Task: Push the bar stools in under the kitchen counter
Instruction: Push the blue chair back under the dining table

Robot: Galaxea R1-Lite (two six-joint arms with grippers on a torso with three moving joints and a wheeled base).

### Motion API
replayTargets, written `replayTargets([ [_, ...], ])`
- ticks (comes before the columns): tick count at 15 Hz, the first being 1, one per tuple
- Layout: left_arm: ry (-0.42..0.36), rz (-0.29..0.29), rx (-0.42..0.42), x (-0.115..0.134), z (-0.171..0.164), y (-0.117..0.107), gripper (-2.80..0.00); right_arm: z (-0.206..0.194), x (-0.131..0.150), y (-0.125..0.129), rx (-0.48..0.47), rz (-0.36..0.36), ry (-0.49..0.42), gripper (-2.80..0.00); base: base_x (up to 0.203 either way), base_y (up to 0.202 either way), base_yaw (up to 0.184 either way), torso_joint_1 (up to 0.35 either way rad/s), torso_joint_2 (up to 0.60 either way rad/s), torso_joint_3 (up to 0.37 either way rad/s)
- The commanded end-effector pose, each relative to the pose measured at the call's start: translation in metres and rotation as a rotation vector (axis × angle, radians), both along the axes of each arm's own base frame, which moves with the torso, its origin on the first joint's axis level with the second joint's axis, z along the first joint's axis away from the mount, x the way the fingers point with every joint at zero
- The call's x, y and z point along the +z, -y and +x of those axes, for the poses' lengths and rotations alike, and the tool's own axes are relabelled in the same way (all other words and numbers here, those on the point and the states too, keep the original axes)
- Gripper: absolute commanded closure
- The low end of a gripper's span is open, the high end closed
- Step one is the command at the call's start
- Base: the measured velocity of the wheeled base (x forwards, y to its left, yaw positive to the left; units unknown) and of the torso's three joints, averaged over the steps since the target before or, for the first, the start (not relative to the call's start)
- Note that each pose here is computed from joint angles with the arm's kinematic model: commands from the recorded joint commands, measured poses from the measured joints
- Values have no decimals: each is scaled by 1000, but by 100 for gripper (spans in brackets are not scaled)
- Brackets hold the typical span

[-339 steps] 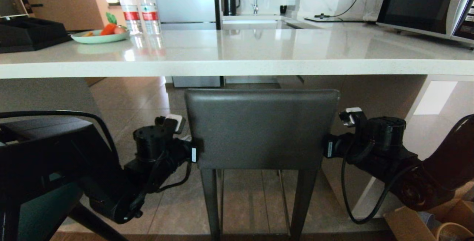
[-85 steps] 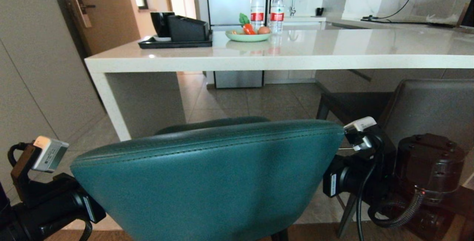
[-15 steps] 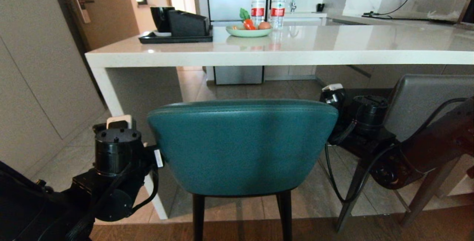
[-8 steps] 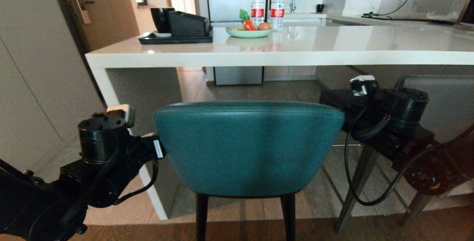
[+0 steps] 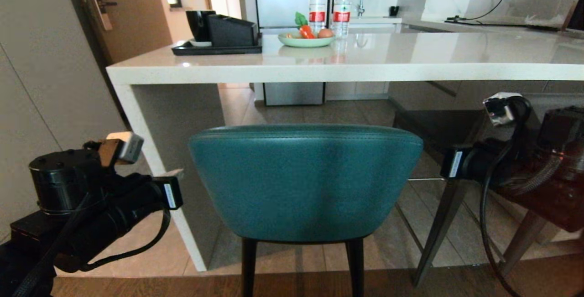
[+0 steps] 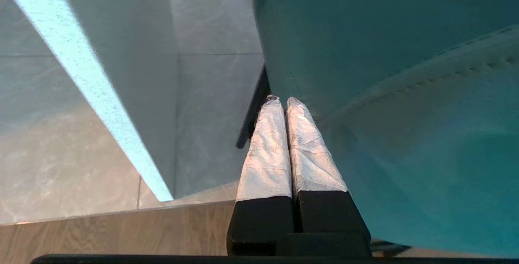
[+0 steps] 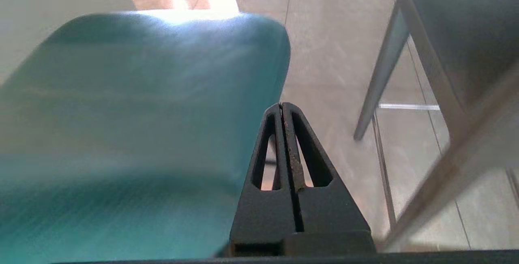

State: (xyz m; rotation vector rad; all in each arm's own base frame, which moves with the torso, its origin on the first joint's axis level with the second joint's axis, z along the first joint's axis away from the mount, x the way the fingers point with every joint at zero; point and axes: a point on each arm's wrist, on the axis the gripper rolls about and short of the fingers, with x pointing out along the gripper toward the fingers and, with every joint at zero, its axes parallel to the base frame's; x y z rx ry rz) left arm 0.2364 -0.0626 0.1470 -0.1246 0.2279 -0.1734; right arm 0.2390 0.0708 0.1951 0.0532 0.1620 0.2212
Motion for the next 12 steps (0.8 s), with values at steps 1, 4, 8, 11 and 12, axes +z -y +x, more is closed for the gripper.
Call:
replayTargets([
  [1,4,-10,-12,1,3,-3,0,-35,14,-6,58,25,19,0,0,0,0,0,0,0],
  [4,57,-33,-114,5,7,1,0,-46,2,-29,63,29,-49,0,0,0,0,0,0,0],
  [8,82,7,-131,-20,29,10,0,-28,-17,-40,50,-2,-125,0,0,0,0,0,0,0],
  [11,122,10,-124,-35,37,11,0,-6,-34,-49,41,-20,-144,0,0,0,0,0,0,0],
  [12,118,13,-120,-37,38,11,0,2,-33,-53,40,-22,-133,0,0,0,0,0,0,0],
])
